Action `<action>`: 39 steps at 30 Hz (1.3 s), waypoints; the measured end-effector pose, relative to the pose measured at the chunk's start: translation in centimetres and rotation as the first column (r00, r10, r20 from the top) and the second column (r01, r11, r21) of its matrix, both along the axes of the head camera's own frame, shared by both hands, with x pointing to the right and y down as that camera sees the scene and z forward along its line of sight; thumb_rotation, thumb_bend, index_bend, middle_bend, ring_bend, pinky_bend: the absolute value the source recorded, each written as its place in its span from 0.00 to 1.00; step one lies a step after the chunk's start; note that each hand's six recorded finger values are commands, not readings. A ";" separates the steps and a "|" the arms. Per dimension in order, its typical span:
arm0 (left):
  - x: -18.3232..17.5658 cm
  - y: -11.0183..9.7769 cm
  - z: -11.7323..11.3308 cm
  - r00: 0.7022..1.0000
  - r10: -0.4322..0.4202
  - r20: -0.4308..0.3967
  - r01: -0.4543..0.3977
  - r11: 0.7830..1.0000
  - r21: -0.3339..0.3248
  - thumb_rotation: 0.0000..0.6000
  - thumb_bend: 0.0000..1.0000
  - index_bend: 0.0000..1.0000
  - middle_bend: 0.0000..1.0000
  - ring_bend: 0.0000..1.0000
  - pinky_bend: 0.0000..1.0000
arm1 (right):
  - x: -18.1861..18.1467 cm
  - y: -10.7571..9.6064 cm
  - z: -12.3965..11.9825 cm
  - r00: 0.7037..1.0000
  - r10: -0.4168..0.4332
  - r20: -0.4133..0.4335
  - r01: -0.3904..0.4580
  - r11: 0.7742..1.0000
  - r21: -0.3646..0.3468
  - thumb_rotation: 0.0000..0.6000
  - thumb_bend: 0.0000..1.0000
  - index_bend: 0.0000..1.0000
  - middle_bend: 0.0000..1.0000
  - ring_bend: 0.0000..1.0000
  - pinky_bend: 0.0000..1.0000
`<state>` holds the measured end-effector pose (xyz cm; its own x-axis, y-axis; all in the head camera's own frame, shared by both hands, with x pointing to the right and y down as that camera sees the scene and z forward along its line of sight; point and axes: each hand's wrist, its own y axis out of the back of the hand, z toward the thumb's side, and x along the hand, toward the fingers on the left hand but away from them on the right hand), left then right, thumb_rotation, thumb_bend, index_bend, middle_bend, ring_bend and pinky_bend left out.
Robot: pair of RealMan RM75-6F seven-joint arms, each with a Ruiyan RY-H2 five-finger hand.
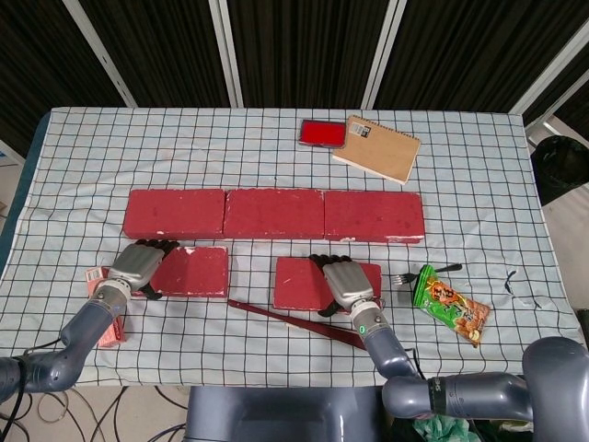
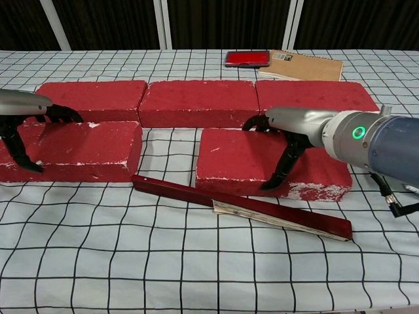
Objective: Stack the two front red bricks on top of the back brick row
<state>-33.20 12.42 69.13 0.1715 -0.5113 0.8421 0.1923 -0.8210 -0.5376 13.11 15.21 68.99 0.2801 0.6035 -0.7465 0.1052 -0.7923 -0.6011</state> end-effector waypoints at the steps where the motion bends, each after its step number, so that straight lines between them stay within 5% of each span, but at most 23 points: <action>1: 0.0 0.0 0.0 1.000 0.000 0.000 0.000 1.000 0.000 1.00 0.22 0.12 0.19 0.12 0.24 | 0.0 0.0 0.0 1.000 0.000 0.000 0.000 1.000 0.000 1.00 0.29 0.23 0.30 0.35 0.38; 19: 0.1 -0.4 -1.0 1.000 -0.005 -0.008 0.005 1.000 0.016 1.00 0.23 0.12 0.19 0.12 0.24 | 0.6 -1.0 -1.6 0.999 0.021 0.031 -0.022 0.999 0.031 1.00 0.29 0.24 0.32 0.36 0.38; 39: 3.1 -5.0 -7.8 0.996 0.011 -0.089 -0.001 0.994 0.108 1.00 0.23 0.14 0.19 0.12 0.24 | 5.5 -5.2 -7.1 1.000 0.012 0.025 -0.016 0.986 0.167 1.00 0.30 0.26 0.33 0.36 0.38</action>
<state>-30.11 7.42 61.33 0.2473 -0.5972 0.7630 0.1442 -0.7560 -0.6384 18.60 10.05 61.91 0.2874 0.7232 -0.6280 0.1311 -0.6792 -0.7222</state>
